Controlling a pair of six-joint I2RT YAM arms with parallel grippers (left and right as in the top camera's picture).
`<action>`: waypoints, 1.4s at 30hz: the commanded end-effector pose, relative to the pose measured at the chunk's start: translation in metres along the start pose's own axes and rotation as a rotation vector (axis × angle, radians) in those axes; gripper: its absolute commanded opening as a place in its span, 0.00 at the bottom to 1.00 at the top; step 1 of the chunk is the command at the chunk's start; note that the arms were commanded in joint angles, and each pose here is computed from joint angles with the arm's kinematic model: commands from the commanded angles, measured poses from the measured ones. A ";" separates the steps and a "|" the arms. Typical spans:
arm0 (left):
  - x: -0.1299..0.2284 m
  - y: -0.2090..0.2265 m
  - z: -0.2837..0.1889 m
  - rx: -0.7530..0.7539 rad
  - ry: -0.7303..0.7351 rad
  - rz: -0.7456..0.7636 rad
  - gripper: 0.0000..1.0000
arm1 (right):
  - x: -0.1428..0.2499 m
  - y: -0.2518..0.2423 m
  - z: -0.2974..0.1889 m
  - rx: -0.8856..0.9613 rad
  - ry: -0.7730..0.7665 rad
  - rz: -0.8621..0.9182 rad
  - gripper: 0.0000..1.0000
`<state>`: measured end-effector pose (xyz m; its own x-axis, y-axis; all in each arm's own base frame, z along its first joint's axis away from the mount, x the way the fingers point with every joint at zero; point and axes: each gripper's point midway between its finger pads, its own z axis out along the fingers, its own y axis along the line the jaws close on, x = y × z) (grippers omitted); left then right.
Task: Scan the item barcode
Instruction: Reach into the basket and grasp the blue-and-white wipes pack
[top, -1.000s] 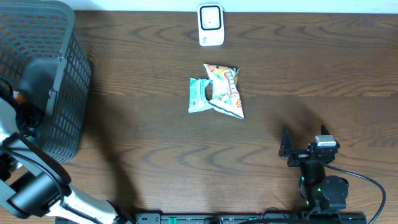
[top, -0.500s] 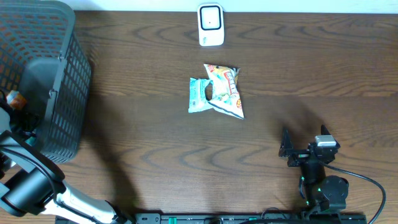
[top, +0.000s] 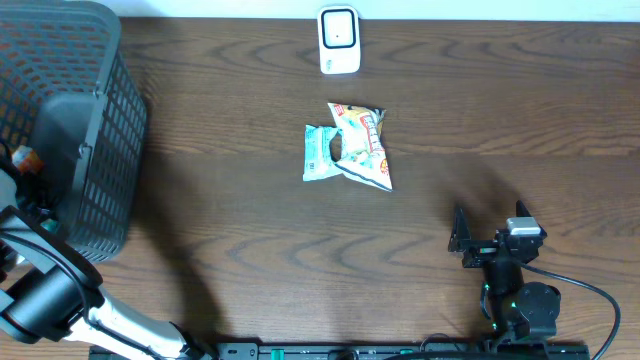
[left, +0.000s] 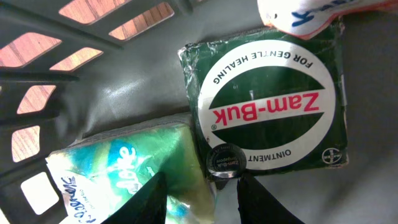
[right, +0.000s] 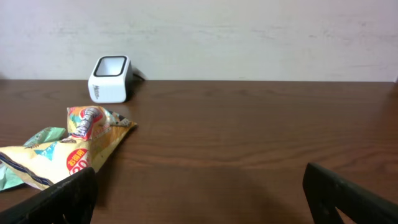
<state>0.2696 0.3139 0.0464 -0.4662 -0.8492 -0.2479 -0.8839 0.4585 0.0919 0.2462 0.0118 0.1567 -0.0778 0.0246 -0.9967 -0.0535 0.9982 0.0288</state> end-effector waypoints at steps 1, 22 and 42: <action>0.012 0.015 0.011 -0.063 0.048 0.030 0.37 | 0.001 -0.002 0.000 0.009 0.003 0.010 0.99; 0.019 0.029 -0.012 -0.106 0.016 -0.041 0.60 | 0.001 -0.002 0.000 0.009 0.003 0.010 0.99; 0.016 0.034 0.016 -0.167 0.014 -0.100 0.58 | 0.001 -0.002 0.000 0.009 0.003 0.010 0.99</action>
<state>0.2407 0.3178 0.0463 -0.3600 -0.8913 -0.2758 -0.9301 0.3196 0.1812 0.2462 0.0118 0.1567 -0.0778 0.0242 -0.9967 -0.0535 0.9982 0.0284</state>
